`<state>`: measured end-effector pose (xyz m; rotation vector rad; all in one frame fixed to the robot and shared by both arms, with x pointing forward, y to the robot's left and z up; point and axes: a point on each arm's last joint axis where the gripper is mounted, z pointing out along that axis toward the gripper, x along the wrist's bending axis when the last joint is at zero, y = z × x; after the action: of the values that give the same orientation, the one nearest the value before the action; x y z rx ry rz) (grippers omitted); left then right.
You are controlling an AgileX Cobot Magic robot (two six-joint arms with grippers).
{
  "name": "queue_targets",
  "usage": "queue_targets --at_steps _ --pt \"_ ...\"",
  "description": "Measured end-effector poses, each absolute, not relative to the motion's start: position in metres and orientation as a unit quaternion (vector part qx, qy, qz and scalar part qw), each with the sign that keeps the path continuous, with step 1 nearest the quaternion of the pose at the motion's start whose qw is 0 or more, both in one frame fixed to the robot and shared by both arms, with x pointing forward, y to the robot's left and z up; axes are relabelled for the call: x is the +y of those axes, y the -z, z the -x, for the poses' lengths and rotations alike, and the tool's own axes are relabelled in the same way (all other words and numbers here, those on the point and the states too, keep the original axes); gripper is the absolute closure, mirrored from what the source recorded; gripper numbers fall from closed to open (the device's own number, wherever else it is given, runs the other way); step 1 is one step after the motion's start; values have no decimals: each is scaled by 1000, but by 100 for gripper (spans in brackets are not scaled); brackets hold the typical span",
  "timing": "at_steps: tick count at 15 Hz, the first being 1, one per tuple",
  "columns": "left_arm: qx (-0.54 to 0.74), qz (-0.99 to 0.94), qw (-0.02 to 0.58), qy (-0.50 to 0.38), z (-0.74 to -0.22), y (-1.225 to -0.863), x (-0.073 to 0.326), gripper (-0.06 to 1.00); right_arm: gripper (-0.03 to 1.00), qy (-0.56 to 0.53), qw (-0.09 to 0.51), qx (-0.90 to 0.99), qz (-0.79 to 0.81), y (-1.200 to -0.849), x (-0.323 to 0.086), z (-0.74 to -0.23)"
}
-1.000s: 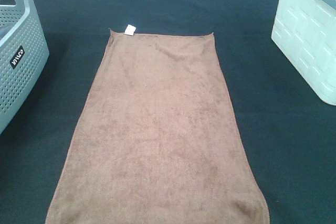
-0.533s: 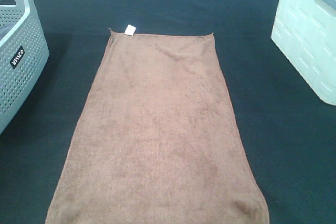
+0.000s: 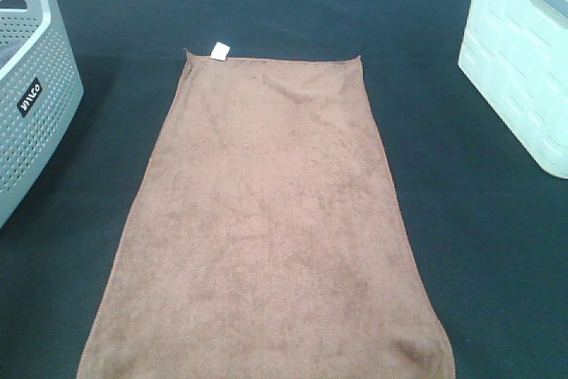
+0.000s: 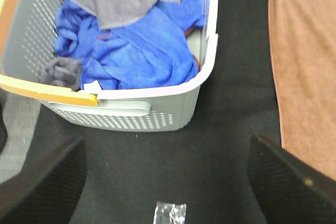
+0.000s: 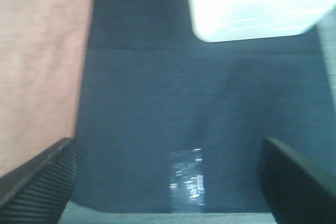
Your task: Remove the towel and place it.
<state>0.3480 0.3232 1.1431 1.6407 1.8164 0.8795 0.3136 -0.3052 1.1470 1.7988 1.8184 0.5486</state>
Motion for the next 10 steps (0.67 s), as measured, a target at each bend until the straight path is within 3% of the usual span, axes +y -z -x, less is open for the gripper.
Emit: queue_targets --at_steps 6,10 --pt "660 -573 309 -375 -306 -1127 312 16 12 -235 269 666 -655 -1129 -302 -309" --pt "649 -597 314 -352 -303 -1099 307 16 12 -287 322 651 -626 -1126 -301 -283"
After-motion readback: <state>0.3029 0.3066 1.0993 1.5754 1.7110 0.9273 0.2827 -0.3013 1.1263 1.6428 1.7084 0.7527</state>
